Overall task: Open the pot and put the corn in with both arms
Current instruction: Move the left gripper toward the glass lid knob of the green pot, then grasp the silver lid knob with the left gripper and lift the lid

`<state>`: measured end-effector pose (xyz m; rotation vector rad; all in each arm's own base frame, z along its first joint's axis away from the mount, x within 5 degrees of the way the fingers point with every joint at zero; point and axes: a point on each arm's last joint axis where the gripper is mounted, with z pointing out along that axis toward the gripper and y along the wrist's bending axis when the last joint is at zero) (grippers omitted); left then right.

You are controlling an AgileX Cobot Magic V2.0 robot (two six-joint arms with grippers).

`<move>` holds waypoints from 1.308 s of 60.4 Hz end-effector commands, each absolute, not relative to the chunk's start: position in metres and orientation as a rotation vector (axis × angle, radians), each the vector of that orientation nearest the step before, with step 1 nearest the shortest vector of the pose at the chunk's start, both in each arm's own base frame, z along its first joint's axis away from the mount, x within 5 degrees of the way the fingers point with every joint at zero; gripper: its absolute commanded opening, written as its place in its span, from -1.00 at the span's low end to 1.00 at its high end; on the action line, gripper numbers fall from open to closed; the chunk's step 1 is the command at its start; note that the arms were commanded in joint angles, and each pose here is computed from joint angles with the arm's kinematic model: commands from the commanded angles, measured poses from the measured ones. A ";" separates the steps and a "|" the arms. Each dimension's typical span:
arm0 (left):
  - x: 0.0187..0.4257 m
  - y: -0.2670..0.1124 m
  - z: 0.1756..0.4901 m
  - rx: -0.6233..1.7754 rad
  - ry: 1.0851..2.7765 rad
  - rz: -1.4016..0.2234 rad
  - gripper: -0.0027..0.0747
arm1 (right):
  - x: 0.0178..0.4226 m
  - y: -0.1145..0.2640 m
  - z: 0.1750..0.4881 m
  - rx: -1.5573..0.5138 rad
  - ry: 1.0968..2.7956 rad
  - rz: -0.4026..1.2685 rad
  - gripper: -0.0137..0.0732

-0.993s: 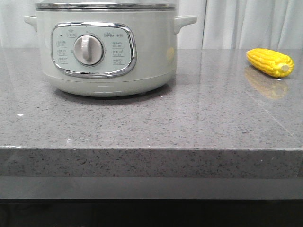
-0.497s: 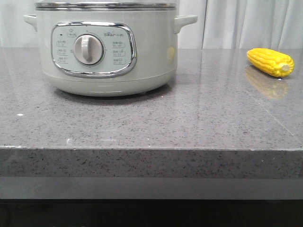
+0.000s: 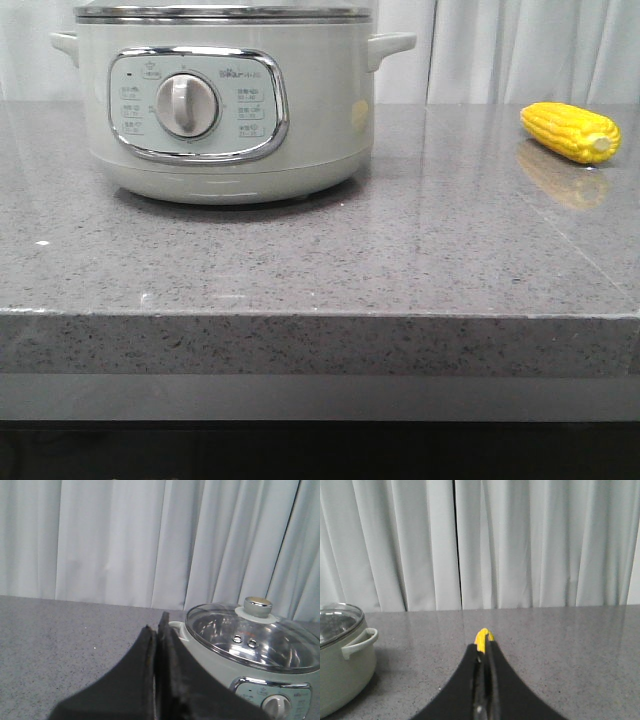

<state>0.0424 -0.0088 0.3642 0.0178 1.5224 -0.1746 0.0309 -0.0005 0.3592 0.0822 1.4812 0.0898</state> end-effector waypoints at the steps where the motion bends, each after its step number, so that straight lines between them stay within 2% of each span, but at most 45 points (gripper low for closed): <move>1: 0.054 -0.009 0.389 0.014 1.507 -0.175 -0.98 | 0.041 -0.001 0.384 0.082 1.487 0.079 -0.96; 7: 0.067 -0.010 0.396 0.013 1.538 -0.175 -0.98 | 0.057 -0.001 0.388 0.087 1.568 0.076 -0.96; 19: 0.086 -0.010 0.393 0.005 1.581 -0.172 -0.98 | 0.081 -0.001 0.376 0.093 1.690 0.072 -0.96; 36: 0.103 -0.010 0.387 0.009 1.643 -0.158 -0.98 | 0.093 -0.001 0.365 0.092 1.760 0.067 -0.95; 39: 0.105 -0.010 0.386 0.020 1.652 -0.134 -0.93 | 0.094 -0.001 0.365 0.080 1.762 0.056 -0.93; 43: 0.108 -0.009 0.385 0.035 1.662 -0.105 -0.72 | 0.094 0.000 0.365 0.069 1.761 0.049 -0.77; 44: 0.109 -0.009 0.385 0.037 1.662 -0.100 -0.62 | 0.094 0.000 0.365 0.065 1.761 0.045 -0.72; 49: 0.110 -0.009 0.384 0.041 1.667 -0.091 -0.13 | 0.094 0.000 0.365 0.047 1.762 0.031 -0.29; 53: 0.112 -0.009 0.384 0.041 1.666 -0.090 0.26 | 0.094 0.000 0.365 0.046 1.762 0.030 0.14; 57: 0.115 -0.009 0.384 0.039 1.669 -0.096 0.46 | 0.094 0.000 0.365 0.046 1.762 0.030 0.45; 61: 0.120 -0.011 0.384 0.038 1.667 -0.126 0.48 | 0.094 0.000 0.365 0.046 1.762 0.030 0.64; 63: 0.122 -0.013 0.385 0.042 1.660 -0.142 0.48 | 0.094 0.000 0.365 0.046 1.762 0.030 0.67; 79: 0.162 -0.050 0.401 0.202 1.668 -0.294 0.48 | 0.094 0.000 0.365 0.046 1.761 0.030 0.65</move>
